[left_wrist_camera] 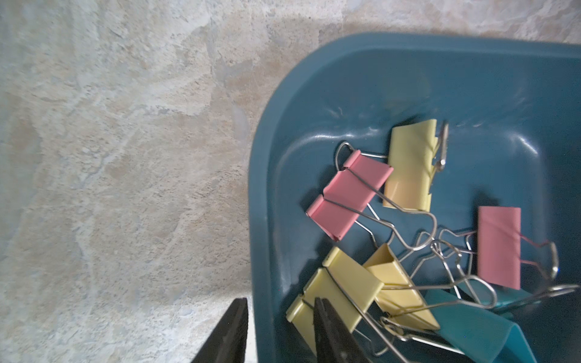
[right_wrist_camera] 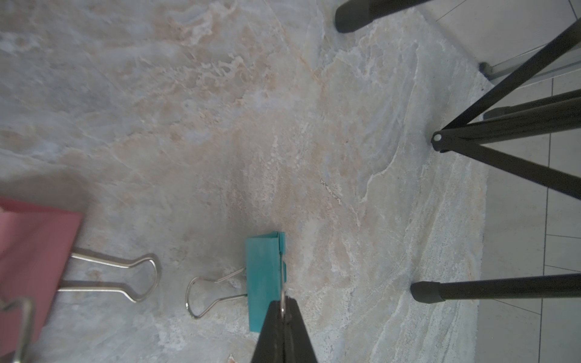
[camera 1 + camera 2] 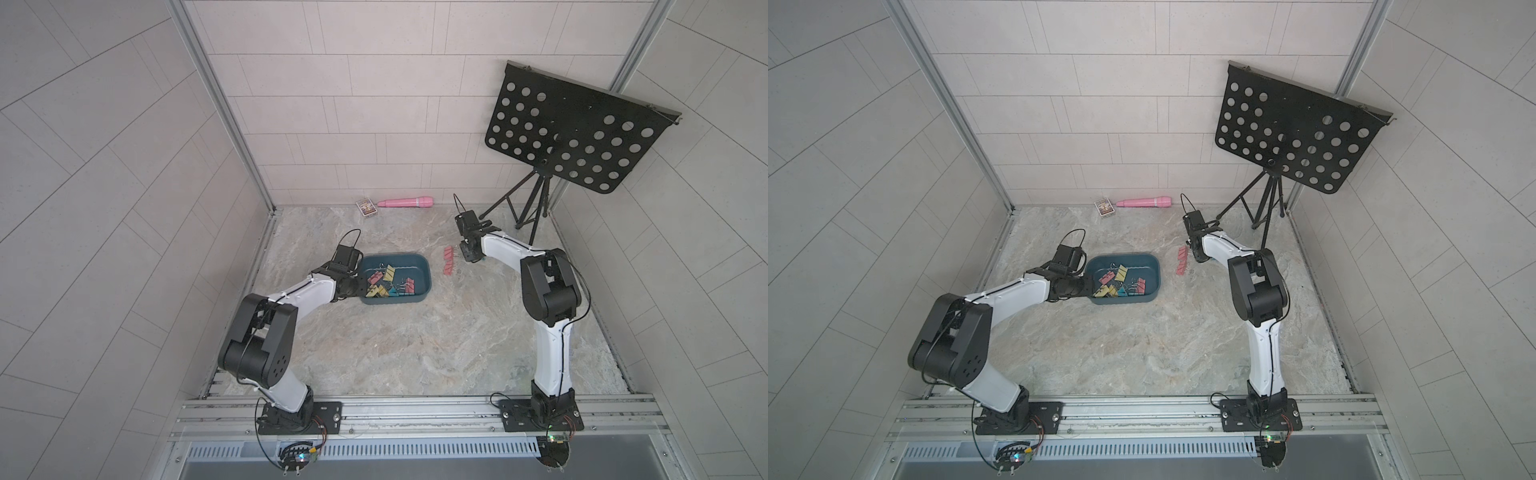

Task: Take out the binder clips from the storage box
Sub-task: Place the binder clip at the center of the board.

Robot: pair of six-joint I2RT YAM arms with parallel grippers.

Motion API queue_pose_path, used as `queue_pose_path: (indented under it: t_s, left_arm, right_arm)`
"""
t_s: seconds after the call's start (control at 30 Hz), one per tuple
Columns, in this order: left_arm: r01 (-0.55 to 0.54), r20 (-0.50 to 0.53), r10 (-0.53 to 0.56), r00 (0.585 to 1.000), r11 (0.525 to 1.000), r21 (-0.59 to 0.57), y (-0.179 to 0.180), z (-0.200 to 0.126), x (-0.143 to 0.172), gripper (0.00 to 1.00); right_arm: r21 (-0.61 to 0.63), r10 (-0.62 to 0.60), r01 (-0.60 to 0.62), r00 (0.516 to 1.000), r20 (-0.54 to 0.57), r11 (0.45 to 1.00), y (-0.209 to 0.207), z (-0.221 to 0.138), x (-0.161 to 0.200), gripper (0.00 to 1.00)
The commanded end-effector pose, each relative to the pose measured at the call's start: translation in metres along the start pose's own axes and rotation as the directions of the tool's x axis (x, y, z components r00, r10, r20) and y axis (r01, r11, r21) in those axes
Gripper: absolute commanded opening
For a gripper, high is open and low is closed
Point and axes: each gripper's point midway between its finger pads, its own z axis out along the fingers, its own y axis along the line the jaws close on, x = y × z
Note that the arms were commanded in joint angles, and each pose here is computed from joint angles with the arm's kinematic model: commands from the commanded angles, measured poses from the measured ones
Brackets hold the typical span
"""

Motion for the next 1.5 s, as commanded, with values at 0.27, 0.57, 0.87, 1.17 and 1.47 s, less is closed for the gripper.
queue_pose_path:
  t_s: [0.27, 0.57, 0.87, 1.17, 1.47]
  left_arm:
    - [0.000, -0.005, -0.001, 1.000, 1.000, -0.007, 0.003, 0.002, -0.001, 0.43]
    - [0.002, -0.007, -0.002, 1.000, 1.000, -0.007, 0.004, 0.003, 0.000, 0.43]
    - [0.002, -0.009, -0.002, 1.000, 1.000, -0.008, 0.004, 0.004, 0.001, 0.43]
    - [0.002, -0.008, -0.002, 1.000, 1.000, -0.006, 0.004, 0.004, 0.001, 0.43]
    - [0.003, -0.007, -0.003, 1.000, 1.000, -0.009, 0.004, 0.003, 0.001, 0.43]
  right_arm:
    - [0.008, -0.015, 0.015, 1.000, -0.022, 1.000, 0.000, 0.005, 0.003, 0.09]
    - [-0.005, -0.022, 0.022, 1.000, -0.021, 1.000, 0.002, 0.003, 0.002, 0.11]
    - [-0.022, -0.011, 0.011, 1.000, -0.004, 1.000, 0.002, -0.005, -0.002, 0.12]
    - [-0.030, 0.006, -0.006, 1.000, 0.018, 1.000, -0.003, -0.017, -0.008, 0.14]
    - [-0.069, 0.032, -0.025, 0.995, 0.090, 0.997, -0.012, -0.058, -0.026, 0.16]
